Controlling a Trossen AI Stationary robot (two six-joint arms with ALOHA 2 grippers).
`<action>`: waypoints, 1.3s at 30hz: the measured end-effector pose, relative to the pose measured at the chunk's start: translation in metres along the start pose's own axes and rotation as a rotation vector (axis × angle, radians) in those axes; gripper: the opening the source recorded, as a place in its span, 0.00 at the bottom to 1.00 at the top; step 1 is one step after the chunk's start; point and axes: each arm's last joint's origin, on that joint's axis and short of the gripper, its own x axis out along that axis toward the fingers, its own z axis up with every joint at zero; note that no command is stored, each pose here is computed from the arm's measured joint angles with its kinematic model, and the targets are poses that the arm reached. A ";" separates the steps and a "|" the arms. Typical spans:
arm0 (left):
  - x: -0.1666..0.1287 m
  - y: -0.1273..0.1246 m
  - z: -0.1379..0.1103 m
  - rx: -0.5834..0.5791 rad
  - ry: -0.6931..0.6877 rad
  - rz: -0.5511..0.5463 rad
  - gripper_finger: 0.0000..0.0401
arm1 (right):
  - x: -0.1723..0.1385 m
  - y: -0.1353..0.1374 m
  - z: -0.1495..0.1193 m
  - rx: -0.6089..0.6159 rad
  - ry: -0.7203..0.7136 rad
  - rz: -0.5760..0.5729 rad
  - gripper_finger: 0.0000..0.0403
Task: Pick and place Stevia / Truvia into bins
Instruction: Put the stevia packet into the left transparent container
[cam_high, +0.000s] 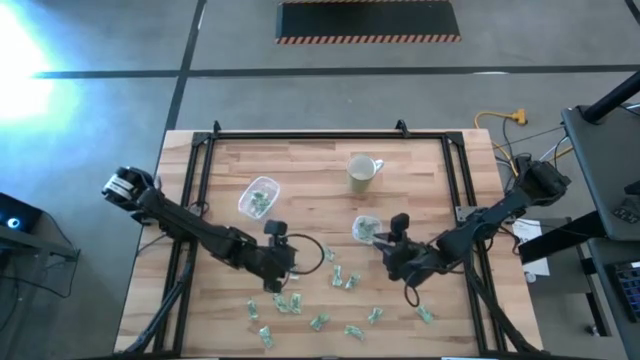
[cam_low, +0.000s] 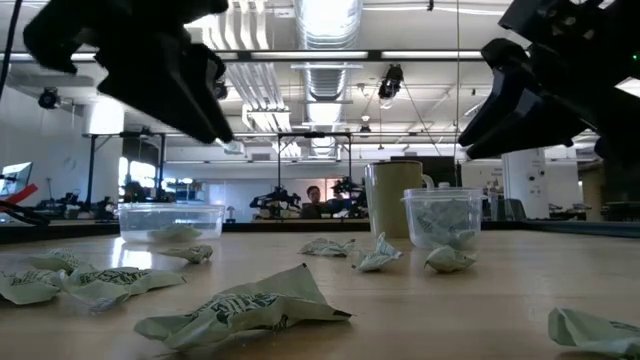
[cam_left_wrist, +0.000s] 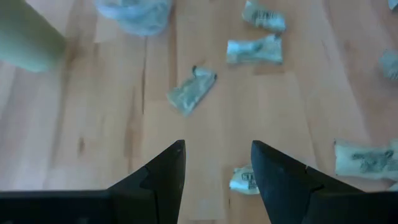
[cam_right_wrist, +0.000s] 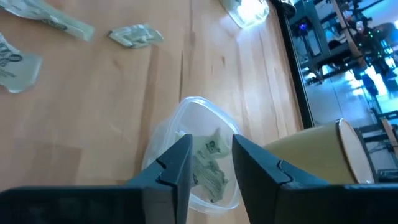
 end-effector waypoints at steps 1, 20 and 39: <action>0.004 -0.001 -0.004 0.003 0.017 0.002 0.42 | 0.000 0.000 0.000 0.000 0.000 0.000 0.25; 0.050 -0.009 -0.018 0.000 0.072 -0.126 0.42 | -0.003 -0.001 0.001 0.014 -0.008 0.003 0.18; 0.067 -0.003 -0.028 -0.048 0.152 -0.186 0.42 | -0.003 -0.001 0.001 0.026 -0.006 0.004 0.17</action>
